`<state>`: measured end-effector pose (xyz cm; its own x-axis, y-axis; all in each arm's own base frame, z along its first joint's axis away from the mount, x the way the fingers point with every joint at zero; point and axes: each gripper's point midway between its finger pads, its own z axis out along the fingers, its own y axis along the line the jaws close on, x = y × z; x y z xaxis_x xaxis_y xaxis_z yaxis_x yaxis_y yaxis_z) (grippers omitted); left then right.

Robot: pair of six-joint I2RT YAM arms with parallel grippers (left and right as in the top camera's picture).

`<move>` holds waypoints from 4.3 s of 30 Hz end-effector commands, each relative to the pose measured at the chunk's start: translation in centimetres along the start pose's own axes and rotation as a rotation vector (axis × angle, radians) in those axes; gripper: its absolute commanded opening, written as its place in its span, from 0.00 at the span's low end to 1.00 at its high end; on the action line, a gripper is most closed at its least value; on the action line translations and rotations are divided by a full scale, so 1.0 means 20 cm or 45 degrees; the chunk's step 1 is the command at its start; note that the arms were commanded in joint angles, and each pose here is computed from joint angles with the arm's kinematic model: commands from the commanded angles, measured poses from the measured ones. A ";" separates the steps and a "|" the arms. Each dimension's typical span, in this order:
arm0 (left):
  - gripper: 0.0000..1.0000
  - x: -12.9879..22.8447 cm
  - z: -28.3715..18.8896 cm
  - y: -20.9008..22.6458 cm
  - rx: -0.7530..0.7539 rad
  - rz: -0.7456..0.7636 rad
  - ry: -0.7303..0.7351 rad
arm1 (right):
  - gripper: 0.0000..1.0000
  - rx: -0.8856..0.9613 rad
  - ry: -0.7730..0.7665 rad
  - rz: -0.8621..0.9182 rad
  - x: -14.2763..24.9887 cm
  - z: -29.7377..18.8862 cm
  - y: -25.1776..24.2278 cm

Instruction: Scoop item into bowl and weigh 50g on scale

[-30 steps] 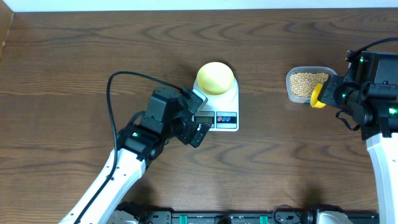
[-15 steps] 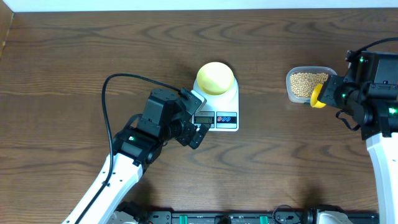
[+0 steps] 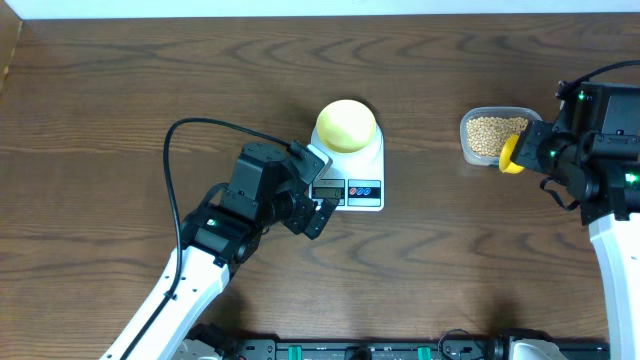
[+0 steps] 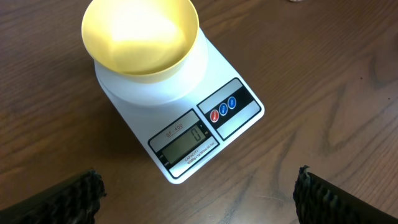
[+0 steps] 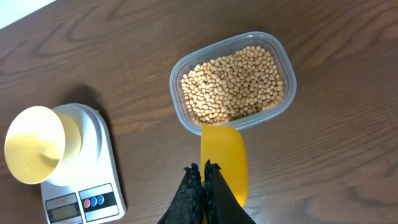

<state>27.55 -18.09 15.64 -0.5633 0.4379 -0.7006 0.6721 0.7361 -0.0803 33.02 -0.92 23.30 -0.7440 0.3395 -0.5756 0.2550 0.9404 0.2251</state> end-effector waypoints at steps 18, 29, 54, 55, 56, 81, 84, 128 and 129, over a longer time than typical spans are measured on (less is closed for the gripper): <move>1.00 0.04 0.02 0.01 -0.012 -0.008 0.026 | 0.01 -0.004 -0.034 -0.046 -0.05 -0.01 0.01; 1.00 0.04 -0.01 0.05 0.079 0.019 -0.006 | 0.01 -0.007 -0.043 -0.060 -0.06 -0.01 0.01; 1.00 0.05 -0.02 0.07 0.073 0.027 -0.007 | 0.01 -0.005 -0.008 -0.205 -0.05 0.02 -0.04; 1.00 0.05 -0.02 0.07 0.073 0.027 -0.007 | 0.01 -0.013 0.003 -0.220 -0.05 0.03 -0.04; 1.00 0.05 -0.02 0.07 0.073 0.027 -0.007 | 0.01 -0.021 0.012 -0.229 -0.05 0.04 -0.05; 1.00 0.05 -0.02 0.07 0.073 0.027 -0.007 | 0.01 0.017 0.004 -0.282 -0.23 0.51 -0.22; 1.00 0.05 -0.02 0.07 0.073 0.027 -0.007 | 0.01 0.018 0.010 -0.281 -0.24 0.59 -0.23; 1.00 0.05 -0.02 0.07 0.073 0.028 -0.007 | 0.01 -0.275 0.267 0.136 -0.01 0.78 -0.40; 0.99 0.05 -0.02 0.07 0.073 0.027 -0.007 | 0.01 -0.296 0.277 0.148 0.00 0.79 -0.40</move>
<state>28.17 -16.47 15.94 -0.5430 0.4338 -0.7190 0.6987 0.7084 -0.1003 41.25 -8.33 10.37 -0.8322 0.3677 -0.4150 0.1979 0.8962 0.3972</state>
